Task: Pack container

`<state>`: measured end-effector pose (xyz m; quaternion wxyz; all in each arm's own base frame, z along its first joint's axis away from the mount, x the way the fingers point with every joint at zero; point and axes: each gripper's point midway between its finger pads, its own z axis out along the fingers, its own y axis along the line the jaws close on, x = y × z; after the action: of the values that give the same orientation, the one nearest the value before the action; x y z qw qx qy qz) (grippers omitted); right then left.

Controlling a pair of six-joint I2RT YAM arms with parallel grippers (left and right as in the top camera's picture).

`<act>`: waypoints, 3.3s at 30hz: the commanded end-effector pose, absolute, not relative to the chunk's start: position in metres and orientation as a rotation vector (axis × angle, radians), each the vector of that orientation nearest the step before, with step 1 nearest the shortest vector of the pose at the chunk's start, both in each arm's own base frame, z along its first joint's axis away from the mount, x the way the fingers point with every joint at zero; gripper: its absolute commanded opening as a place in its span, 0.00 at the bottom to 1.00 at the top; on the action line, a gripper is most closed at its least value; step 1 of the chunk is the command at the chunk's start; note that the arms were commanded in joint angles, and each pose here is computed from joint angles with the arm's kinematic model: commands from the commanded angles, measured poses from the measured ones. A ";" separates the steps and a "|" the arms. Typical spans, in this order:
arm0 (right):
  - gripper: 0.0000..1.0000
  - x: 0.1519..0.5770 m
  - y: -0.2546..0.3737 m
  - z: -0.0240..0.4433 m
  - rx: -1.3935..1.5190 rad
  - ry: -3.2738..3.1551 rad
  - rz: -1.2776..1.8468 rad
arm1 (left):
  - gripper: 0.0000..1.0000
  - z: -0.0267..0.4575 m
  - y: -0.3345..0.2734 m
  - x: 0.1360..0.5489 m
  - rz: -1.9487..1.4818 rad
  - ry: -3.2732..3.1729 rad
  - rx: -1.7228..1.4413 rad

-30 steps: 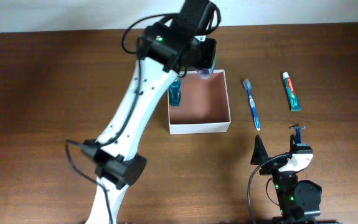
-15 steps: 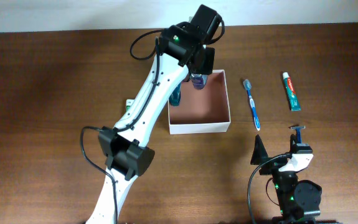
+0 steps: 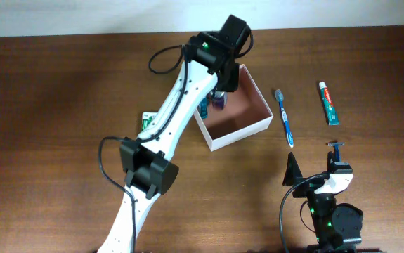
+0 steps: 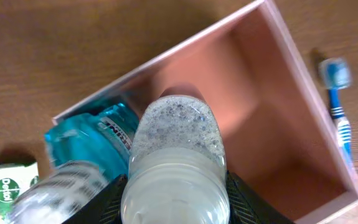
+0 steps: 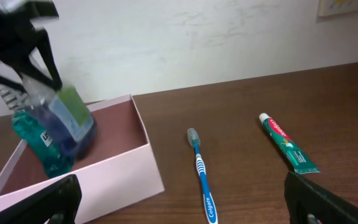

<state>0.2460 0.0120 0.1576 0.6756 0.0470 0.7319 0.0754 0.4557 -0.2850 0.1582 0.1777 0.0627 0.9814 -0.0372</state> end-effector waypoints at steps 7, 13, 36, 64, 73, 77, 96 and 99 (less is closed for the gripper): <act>0.98 0.246 0.014 0.156 0.097 1.649 0.173 | 0.08 0.160 -0.282 0.458 -0.081 2.767 0.141; 0.98 0.246 0.014 0.156 0.097 1.649 0.173 | 0.11 0.161 -0.272 0.463 -0.005 2.739 0.121; 0.98 0.246 0.014 0.156 0.097 1.649 0.173 | 0.60 0.163 -0.273 0.467 -0.005 2.724 0.117; 0.98 0.246 0.014 0.156 0.097 1.649 0.173 | 0.05 0.285 -0.341 0.443 -0.305 2.368 0.466; 0.98 0.246 0.014 0.156 0.097 1.649 0.173 | 0.03 0.239 -0.383 0.410 -0.133 2.407 0.658; 0.98 0.246 0.014 0.156 0.097 1.649 0.173 | 0.02 0.202 -0.384 0.413 -0.084 2.482 0.688; 0.98 0.246 0.014 0.156 0.097 1.649 0.173 | 0.03 0.095 -0.340 0.449 0.126 2.688 0.609; 0.98 0.246 0.014 0.156 0.097 1.649 0.173 | 0.02 0.096 -0.328 0.457 0.156 2.688 0.580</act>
<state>0.2460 0.0120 0.1577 0.6757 0.0472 0.7317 0.0758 0.4457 -0.3440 0.1018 0.1912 0.2253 0.9548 0.0340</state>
